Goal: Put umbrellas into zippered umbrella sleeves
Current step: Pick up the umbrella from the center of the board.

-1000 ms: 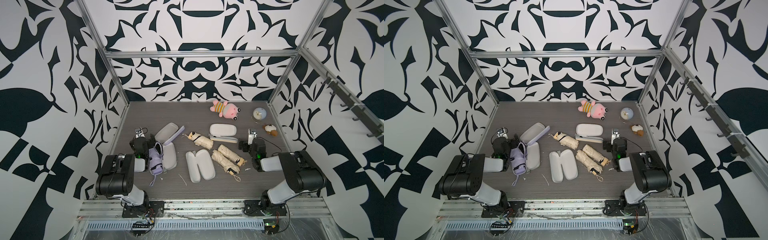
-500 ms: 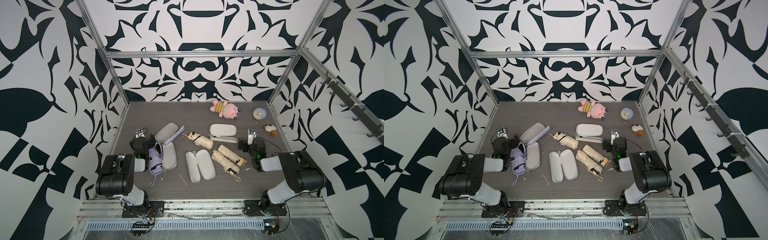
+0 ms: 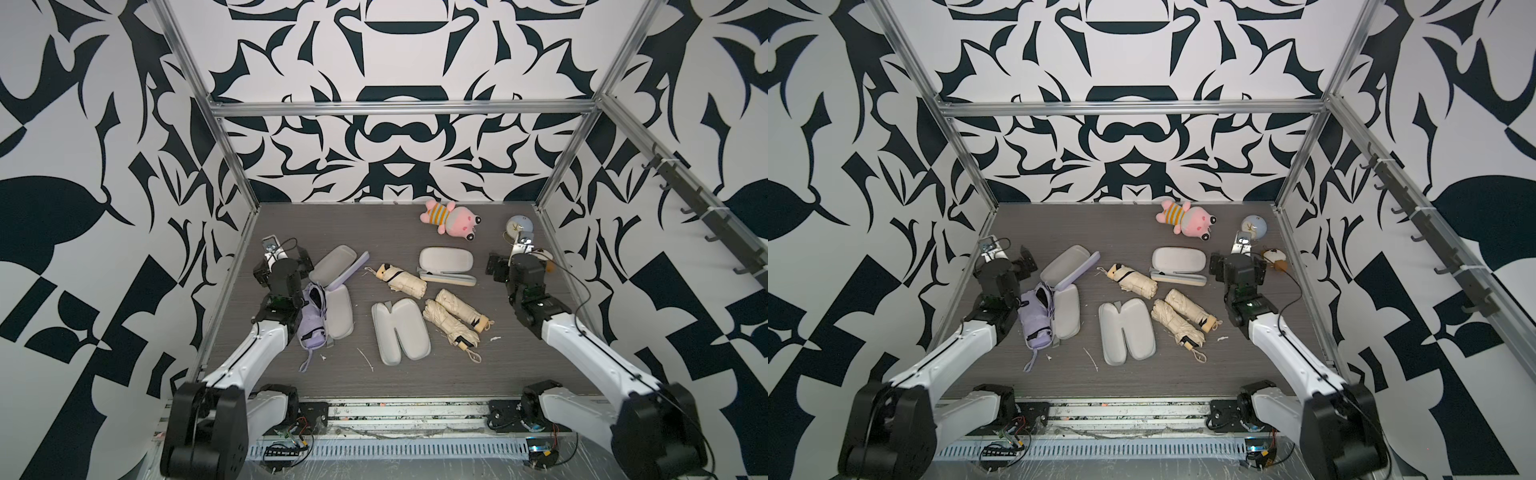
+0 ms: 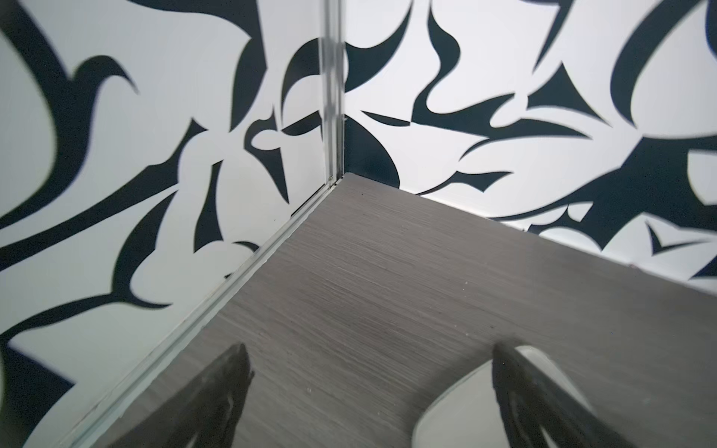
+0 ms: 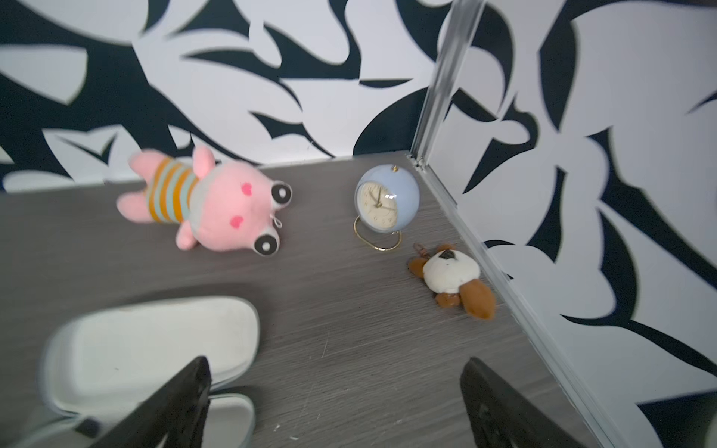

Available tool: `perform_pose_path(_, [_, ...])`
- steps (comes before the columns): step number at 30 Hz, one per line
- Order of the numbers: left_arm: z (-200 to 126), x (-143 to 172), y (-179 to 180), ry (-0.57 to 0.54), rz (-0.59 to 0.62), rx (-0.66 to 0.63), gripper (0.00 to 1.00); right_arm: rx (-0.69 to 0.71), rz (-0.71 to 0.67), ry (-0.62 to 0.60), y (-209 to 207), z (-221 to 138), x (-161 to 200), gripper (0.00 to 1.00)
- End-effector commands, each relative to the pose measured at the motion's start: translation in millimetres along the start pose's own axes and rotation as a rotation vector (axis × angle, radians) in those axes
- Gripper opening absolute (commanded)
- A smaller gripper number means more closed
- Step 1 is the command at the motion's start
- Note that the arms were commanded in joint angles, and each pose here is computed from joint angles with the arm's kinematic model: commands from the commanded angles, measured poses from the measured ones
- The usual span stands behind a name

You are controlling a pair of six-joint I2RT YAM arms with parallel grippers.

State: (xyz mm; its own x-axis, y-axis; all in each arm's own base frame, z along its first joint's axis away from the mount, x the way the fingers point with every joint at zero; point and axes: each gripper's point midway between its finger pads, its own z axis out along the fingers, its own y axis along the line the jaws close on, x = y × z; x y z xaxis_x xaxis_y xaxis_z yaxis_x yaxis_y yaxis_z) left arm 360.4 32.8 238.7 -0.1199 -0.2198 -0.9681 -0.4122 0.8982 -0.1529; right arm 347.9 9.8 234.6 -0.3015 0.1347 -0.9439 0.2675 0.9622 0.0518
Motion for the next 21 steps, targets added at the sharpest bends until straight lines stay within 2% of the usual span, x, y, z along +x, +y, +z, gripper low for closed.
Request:
perform_pose_path(1, [-20.8,20.1,25.0,0.203,-0.031,-0.116,0.99,0.083,0.18,0.152,-30.3,-34.7,31.5,1.0])
perform_pose_path(2, [-24.1,15.5,19.4,0.224,-0.061,-0.089,0.99,-0.017,0.206,0.159,-17.8,-40.0,28.2,0.96])
perform_pose_path(3, [-28.8,12.8,14.2,0.263,-0.124,-0.067,0.99,-0.118,0.218,0.167,-3.4,-45.8,24.0,0.87])
perform_pose_path(4, [-31.6,10.8,4.3,0.311,-0.162,-0.004,0.99,-0.171,0.225,0.199,5.4,-51.6,23.0,0.79])
perform_pose_path(5, [-33.4,10.0,-6.1,0.353,-0.169,0.073,0.99,-0.173,0.238,0.254,8.4,-53.2,27.2,0.74])
perform_pose_path(7, [-40.3,14.6,-24.8,0.457,-0.2,0.2,1.0,-0.201,0.201,0.467,24.6,-59.1,49.5,0.81])
perform_pose_path(9, [-48.9,22.0,-39.4,0.547,-0.201,0.273,0.88,-0.199,0.101,0.602,40.5,-68.8,70.2,0.82])
perform_pose_path(11, [-60.8,36.2,-53.1,0.649,-0.218,0.318,0.84,-0.223,-0.008,0.653,60.8,-79.5,82.8,0.82])
perform_pose_path(14, [-86.8,61.1,-76.4,0.74,-0.134,0.353,0.81,-0.284,-0.117,0.748,93.4,-92.7,103.2,0.79])
perform_pose_path(18, [-127.1,99.4,-109.2,0.887,-0.087,0.436,0.82,-0.357,-0.201,0.876,137.2,-107.4,142.4,0.68])
perform_pose_path(21, [-158.5,130.1,-130.3,1.006,-0.055,0.496,0.84,-0.384,-0.154,0.986,154.3,-111.6,178.5,0.59])
